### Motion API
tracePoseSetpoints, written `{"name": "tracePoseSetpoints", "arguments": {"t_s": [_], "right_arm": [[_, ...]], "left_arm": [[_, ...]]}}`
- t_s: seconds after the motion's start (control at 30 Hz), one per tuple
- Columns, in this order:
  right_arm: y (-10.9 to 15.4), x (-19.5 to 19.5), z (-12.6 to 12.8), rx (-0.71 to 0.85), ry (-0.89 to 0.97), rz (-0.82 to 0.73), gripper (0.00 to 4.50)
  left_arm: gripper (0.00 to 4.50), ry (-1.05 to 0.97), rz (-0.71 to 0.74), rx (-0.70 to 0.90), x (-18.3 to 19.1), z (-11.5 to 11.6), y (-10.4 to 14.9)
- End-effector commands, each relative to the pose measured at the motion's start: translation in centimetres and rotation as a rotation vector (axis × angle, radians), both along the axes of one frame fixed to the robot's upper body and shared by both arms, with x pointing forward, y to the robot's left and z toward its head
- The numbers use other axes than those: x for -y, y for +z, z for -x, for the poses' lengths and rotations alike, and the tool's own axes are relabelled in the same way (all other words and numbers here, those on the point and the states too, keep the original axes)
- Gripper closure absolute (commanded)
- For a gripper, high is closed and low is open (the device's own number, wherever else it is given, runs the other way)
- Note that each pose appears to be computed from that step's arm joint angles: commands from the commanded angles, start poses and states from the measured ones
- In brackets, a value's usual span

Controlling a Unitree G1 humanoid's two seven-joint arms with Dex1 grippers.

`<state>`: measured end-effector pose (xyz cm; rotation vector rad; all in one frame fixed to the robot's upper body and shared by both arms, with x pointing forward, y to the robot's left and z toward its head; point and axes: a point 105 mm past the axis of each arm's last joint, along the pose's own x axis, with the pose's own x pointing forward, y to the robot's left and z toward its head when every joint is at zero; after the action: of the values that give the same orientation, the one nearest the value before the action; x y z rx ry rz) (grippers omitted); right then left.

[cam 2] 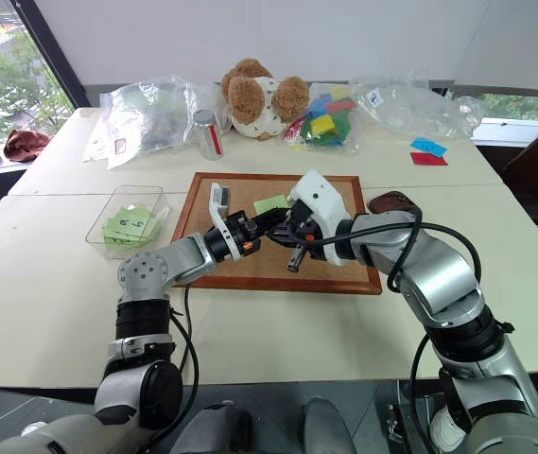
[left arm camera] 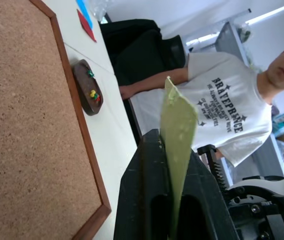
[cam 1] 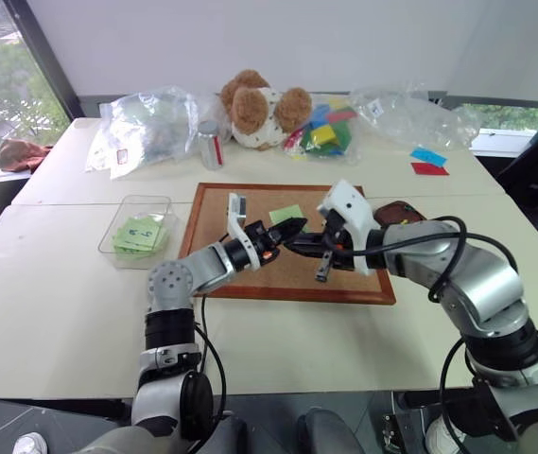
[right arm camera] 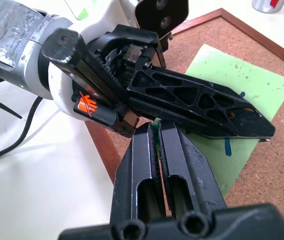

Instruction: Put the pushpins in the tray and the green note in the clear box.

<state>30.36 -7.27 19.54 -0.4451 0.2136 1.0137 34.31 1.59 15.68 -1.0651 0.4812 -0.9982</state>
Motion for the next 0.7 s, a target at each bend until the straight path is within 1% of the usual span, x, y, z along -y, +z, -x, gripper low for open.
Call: {"name": "tracePoseSetpoints", "arguments": {"t_s": [0.03,0.23,0.47,0.57,0.63,0.7], "right_arm": [[2.7,0.1,0.2,0.082,-0.004,-0.040,4.50],[3.7,0.4,0.2,0.074,-0.028,-0.072,4.50],[5.7,1.7,-0.9,0.094,-0.105,-0.121,4.50],[6.5,4.4,-3.0,0.114,-0.239,-0.143,4.50],[6.3,7.3,-5.0,0.115,-0.370,-0.148,4.50],[5.3,10.6,-7.1,0.097,-0.507,-0.154,4.50]], "left_arm": [[4.46,0.013,0.005,0.020,-0.4,0.0,0.4],[4.46,0.065,-0.006,0.011,-1.4,-0.8,-0.4],[4.46,0.102,-0.004,0.010,-2.2,-1.4,-0.6],[4.46,0.123,0.012,0.010,-2.6,-1.5,-0.4],[4.46,0.140,0.029,0.015,-2.9,-1.5,0.0],[4.46,0.155,0.040,0.022,-3.3,-1.6,0.4]]}}
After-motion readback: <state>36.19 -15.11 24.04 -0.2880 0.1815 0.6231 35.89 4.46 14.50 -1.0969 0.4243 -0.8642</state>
